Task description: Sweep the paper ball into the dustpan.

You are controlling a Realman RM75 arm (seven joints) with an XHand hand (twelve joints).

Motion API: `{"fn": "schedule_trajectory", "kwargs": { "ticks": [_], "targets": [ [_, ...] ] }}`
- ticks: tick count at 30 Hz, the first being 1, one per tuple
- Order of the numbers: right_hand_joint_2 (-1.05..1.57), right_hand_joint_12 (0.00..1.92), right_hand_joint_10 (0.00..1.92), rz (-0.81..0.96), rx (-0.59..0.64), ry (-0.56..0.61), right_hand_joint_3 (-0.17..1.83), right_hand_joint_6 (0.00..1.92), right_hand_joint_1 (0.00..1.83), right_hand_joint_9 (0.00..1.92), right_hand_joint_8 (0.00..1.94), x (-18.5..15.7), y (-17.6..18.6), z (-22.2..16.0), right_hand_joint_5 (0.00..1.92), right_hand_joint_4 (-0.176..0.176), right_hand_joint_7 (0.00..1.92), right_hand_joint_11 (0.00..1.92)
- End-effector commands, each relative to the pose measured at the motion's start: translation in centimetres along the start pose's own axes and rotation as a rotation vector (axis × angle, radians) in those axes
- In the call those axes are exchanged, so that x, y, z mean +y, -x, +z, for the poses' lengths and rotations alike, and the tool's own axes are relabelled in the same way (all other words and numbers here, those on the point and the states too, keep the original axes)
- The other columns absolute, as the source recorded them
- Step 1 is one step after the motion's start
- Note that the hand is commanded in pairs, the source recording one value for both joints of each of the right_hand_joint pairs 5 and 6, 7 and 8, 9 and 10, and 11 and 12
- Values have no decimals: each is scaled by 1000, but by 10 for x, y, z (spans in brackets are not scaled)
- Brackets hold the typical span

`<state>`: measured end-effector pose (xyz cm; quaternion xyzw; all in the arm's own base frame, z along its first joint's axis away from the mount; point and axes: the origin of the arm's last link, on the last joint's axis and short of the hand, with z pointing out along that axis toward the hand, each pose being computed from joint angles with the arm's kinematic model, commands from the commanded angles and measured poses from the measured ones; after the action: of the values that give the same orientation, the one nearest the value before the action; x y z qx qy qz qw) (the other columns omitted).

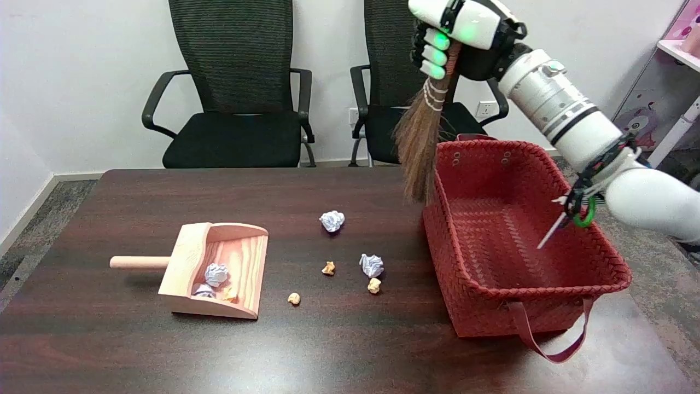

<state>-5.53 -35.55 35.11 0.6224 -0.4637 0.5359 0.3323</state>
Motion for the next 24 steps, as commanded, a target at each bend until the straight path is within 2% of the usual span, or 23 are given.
{"fn": "schedule_trajectory", "kwargs": {
  "ticks": [1,14,24],
  "targets": [
    [1548,1920,1920,-36,-39,29,1175,1920,972,1920,1920,31,21,38,1920,28,1920,1920],
    [1571,1920,1920,-74,-63,116,1149,1920,973,1920,1920,75,39,42,1920,33,1920,1920],
    [1571,1920,1920,-225,-114,184,1231,1920,977,1920,1920,102,53,49,1920,48,1920,1920]
  ]
}}
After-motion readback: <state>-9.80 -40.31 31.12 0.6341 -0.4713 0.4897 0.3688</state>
